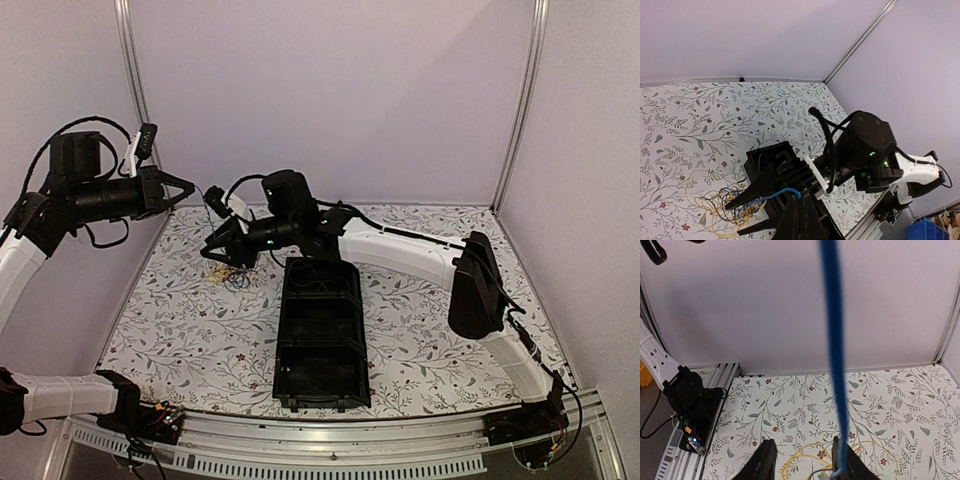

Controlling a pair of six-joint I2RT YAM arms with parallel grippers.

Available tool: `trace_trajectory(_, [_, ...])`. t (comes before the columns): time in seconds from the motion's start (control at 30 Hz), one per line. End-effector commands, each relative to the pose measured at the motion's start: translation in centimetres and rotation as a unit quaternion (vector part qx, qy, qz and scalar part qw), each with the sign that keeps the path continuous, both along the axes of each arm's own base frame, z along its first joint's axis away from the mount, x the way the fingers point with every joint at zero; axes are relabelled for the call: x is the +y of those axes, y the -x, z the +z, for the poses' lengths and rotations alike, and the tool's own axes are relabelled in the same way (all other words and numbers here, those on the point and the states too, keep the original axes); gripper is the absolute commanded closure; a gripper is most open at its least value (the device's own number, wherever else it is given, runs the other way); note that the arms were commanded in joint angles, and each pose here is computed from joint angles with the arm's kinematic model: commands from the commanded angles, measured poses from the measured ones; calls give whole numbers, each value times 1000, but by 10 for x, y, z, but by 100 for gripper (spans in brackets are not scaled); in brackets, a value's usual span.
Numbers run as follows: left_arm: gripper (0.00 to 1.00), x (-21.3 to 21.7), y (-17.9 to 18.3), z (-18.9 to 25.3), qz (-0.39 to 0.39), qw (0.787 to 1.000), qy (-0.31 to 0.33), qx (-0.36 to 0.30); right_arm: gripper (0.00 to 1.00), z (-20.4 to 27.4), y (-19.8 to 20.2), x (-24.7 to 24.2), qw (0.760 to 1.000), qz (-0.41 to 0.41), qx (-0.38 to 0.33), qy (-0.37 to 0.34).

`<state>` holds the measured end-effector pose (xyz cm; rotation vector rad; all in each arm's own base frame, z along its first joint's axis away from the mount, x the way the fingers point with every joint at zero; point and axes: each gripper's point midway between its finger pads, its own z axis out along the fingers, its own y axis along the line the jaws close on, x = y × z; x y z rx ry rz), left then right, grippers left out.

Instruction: Untangle the cables

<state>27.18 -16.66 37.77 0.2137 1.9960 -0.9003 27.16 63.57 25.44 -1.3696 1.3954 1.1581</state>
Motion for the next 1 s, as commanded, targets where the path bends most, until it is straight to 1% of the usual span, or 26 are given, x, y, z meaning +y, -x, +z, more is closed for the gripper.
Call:
trace_trajectory(0.0, [100,-6,10,39,-13,999,29,-42,79,6,-1,13,999,-3,31,-34])
trace_trajectory(0.03, [100,-4,12,52,-12,998,34,-54,85,4,-2,14,999,-6,33,-34])
trace_trajectory(0.07, [100,-4,15,67,-12,997,38,-66,88,-3,-4,16,998,-10,51,-32])
trace_trajectory(0.2, [100,6,27,137,0,990,45,-135,87,-32,-5,21,997,-11,79,-18])
trace_trajectory(0.33, [100,20,50,221,19,971,84,-224,85,-58,-8,26,996,-13,83,-12])
trace_trajectory(0.43, [100,26,65,266,21,955,118,-270,83,-80,-10,27,996,-18,88,2])
trace_trajectory(0.63, [100,34,86,315,21,930,162,-328,80,-110,-15,28,996,-30,84,21])
trace_trajectory(0.8, [100,50,124,363,20,888,216,-405,68,-129,-17,30,995,-35,83,29])
trace_trajectory(0.87, [100,56,133,377,25,876,235,-421,68,-140,-16,31,995,-38,85,38])
trace_trajectory(0.97, [100,61,143,391,23,864,259,-432,67,-157,-14,30,994,-38,91,53])
